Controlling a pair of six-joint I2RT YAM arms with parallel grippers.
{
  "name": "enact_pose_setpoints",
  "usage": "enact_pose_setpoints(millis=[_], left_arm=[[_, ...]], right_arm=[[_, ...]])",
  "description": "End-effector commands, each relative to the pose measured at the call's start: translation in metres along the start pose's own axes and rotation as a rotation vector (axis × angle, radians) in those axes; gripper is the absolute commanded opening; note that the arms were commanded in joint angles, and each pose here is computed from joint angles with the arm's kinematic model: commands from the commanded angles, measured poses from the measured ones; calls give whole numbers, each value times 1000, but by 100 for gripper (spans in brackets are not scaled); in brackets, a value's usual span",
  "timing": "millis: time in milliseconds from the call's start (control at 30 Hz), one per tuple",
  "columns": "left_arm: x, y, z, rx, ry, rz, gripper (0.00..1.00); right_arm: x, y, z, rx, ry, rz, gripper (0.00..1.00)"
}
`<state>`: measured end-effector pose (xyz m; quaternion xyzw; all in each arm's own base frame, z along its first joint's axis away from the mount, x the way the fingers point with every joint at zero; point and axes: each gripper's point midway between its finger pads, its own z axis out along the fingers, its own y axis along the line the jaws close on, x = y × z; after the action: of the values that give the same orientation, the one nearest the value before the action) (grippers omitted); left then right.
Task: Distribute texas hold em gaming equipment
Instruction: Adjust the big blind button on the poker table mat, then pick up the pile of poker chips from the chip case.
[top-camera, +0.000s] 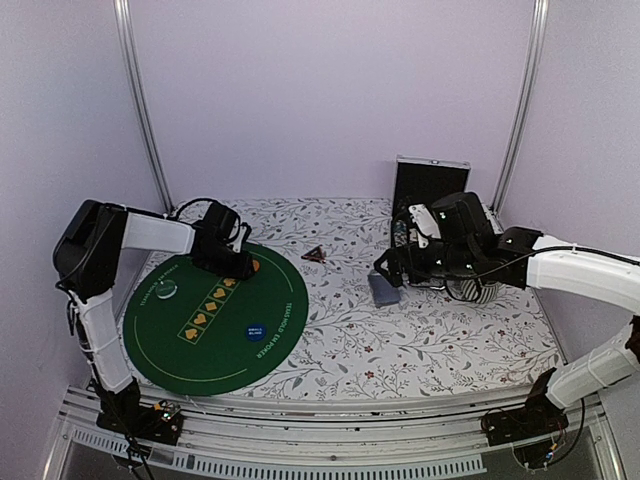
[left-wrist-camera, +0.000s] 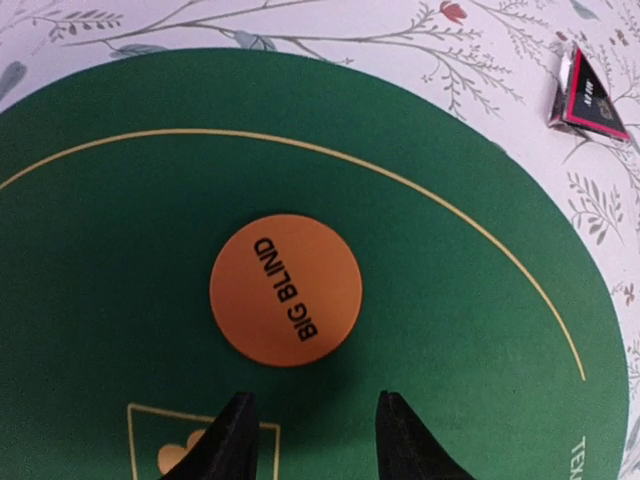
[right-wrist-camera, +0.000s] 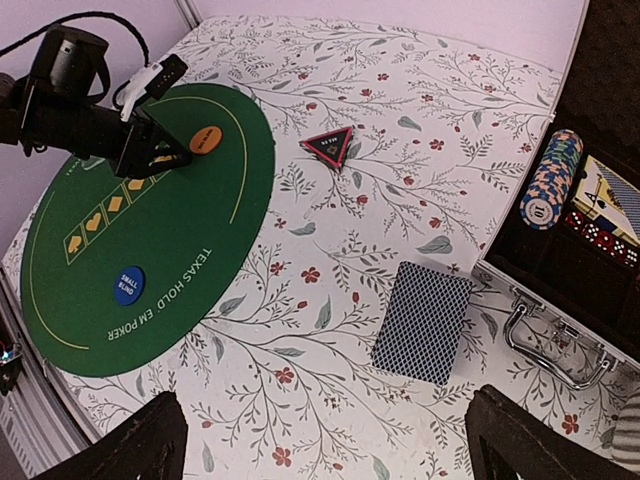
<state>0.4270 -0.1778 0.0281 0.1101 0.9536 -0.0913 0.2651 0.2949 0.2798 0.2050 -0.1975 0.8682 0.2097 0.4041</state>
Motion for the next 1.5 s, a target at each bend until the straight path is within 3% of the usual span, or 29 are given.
enact_pose_setpoints(millis=[0,400,567,767,1033,1100,1333,1467], left_arm=[[5,1,24,-11,48,44,40],[-4,20,57,-68,65,33,33],[-9,19,50,-62,51,32,33],[-19,10,10,-27,-23,9,35],[-26,-26,-79,94,-151,2,42],[-21,-34,-100,134,-164,4,45],[-5,-53,-172,258,-220,-1,62],[-5,-49,-214,232,-263,24,86]], right_arm=[[4,-4,12,19,32,2,99],[9,-5,34,32,76,-27,99],[6,-11,33,49,66,-24,99],[-13,-47,18,134,36,11,99],[-47,-104,18,246,76,21,99],[-58,-106,20,235,77,-32,99],[-81,-106,37,85,83,-475,99],[-73,-110,49,-33,72,-755,99]])
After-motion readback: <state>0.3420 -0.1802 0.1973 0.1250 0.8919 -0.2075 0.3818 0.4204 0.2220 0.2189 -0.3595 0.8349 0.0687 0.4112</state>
